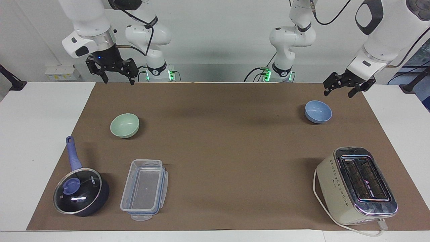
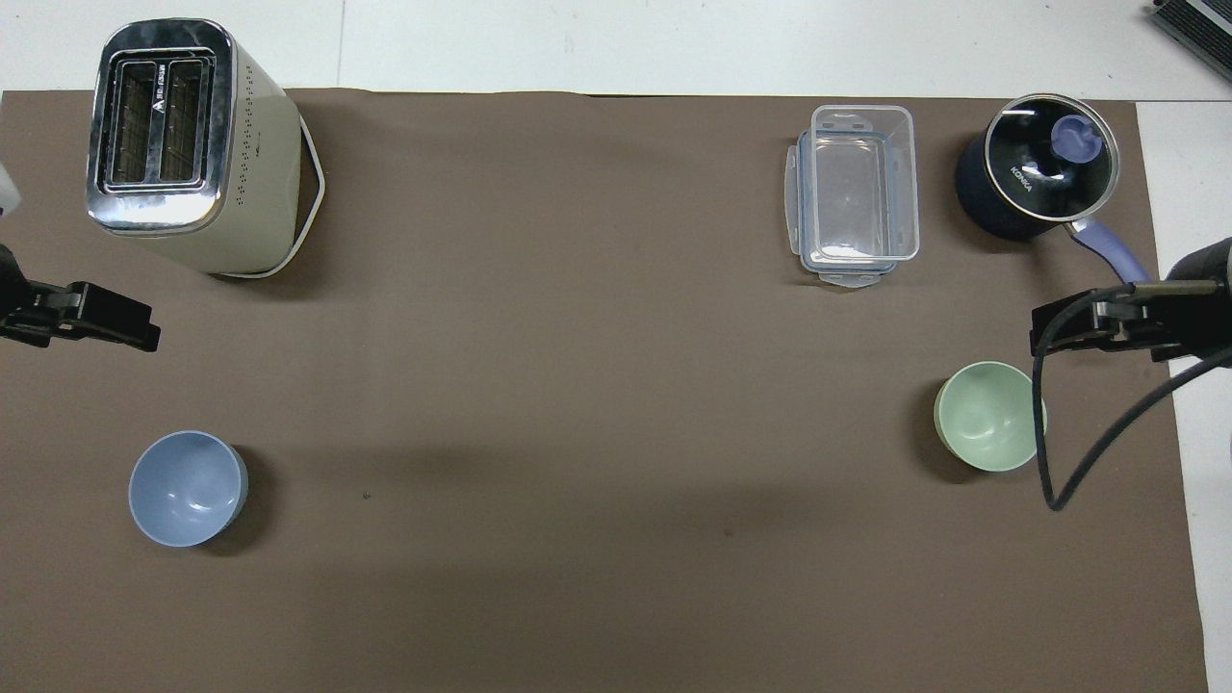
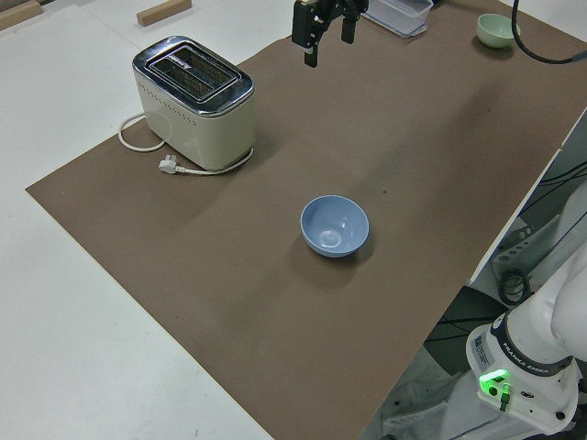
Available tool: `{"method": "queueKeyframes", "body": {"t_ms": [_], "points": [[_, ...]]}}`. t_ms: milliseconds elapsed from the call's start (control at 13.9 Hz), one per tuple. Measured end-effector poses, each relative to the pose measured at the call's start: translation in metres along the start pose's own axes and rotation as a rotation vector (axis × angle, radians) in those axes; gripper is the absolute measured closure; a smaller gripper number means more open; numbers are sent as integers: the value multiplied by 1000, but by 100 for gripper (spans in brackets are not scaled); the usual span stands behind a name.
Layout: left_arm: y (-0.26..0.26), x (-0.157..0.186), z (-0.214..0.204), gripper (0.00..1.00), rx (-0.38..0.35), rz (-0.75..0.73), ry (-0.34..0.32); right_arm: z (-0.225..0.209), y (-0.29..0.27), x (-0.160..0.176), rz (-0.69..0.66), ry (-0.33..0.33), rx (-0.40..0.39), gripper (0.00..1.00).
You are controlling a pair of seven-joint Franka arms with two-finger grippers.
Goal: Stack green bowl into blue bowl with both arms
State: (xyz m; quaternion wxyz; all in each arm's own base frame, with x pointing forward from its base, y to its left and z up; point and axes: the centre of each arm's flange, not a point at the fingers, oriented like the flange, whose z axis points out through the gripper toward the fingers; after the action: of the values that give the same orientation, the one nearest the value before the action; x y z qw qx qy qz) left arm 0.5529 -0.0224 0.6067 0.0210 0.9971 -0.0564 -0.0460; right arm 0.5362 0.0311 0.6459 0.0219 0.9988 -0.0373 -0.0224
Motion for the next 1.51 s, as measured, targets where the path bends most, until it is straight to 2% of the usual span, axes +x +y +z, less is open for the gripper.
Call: {"method": "queueKeyframes", "body": {"t_ms": [360, 792, 1513], "points": [[-5, -5, 10, 0, 1, -4, 42, 0, 1, 0, 2, 0, 0, 0], [-25, -15, 34, 0, 0, 42, 55, 0, 2, 0, 3, 0, 0, 0], [-105, -40, 115, 0, 3, 188, 73, 0, 2, 0, 3, 0, 0, 0]]}}
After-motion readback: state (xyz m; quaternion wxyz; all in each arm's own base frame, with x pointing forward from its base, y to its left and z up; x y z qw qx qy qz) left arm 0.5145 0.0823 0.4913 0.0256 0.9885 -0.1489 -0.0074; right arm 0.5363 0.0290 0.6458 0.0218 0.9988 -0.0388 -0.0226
